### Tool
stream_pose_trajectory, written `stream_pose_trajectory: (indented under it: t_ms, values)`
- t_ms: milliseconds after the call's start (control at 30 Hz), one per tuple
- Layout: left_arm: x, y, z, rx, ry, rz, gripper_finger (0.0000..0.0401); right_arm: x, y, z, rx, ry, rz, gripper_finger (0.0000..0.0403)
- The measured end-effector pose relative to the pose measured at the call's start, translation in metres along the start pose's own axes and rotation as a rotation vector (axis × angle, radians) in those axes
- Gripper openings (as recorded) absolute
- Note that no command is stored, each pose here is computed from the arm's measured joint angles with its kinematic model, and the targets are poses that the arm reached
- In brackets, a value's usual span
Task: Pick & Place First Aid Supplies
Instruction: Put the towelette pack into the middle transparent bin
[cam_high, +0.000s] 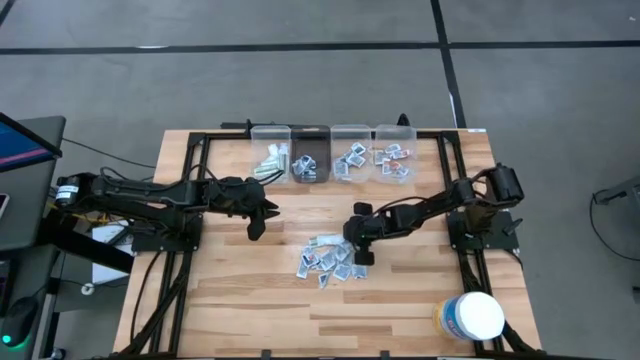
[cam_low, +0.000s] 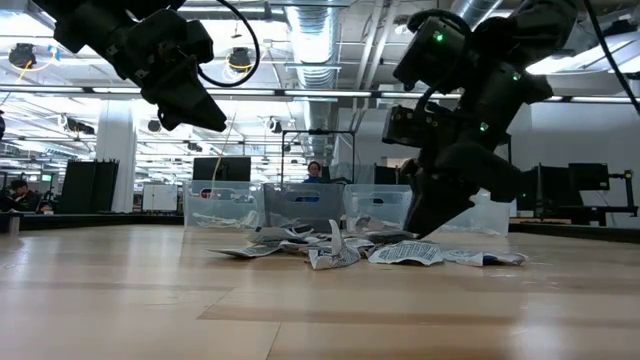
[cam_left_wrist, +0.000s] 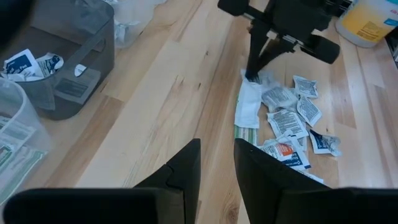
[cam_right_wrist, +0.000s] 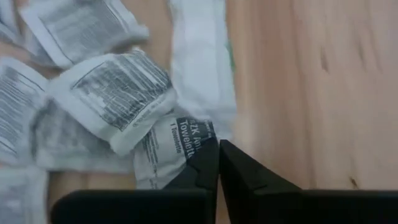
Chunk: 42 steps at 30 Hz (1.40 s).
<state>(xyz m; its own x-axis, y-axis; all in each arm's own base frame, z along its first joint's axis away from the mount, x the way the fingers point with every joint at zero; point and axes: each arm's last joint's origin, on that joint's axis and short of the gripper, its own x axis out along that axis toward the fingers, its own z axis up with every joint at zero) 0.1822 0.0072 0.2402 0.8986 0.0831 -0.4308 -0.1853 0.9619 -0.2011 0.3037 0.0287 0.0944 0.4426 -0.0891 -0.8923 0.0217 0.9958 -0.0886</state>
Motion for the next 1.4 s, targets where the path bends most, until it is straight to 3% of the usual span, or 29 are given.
stream_pose_trajectory:
  t_ms: [233, 367, 600, 833, 1167, 1400]
  values:
    - [0.0, 0.0, 0.0, 0.0, 0.0, 0.0, 0.0097, -0.04, -0.01, 0.009, -0.056, 0.036, -0.105, 0.0001]
    - [0.0, 0.0, 0.0, 0.003, 0.0, 0.001, 0.0097, -0.08, -0.019, 0.033, -0.068, -0.096, -0.166, 0.0001]
    - [0.004, 0.003, -0.014, -0.019, 0.039, 0.011, 0.0097, -0.117, -0.034, 0.04, -0.036, -0.201, -0.19, 0.0]
    - [0.008, 0.007, -0.03, -0.093, 0.065, 0.021, 0.0097, -0.108, -0.034, 0.032, -0.022, -0.112, -0.16, 0.0026]
    - [0.009, 0.006, -0.031, -0.093, 0.039, 0.002, 0.0097, -0.05, -0.026, 0.018, -0.012, 0.11, -0.094, 0.0128]
    - [0.009, 0.006, -0.03, -0.093, 0.029, -0.001, 0.0097, -0.021, -0.016, 0.01, -0.029, 0.206, -0.012, 0.0165]
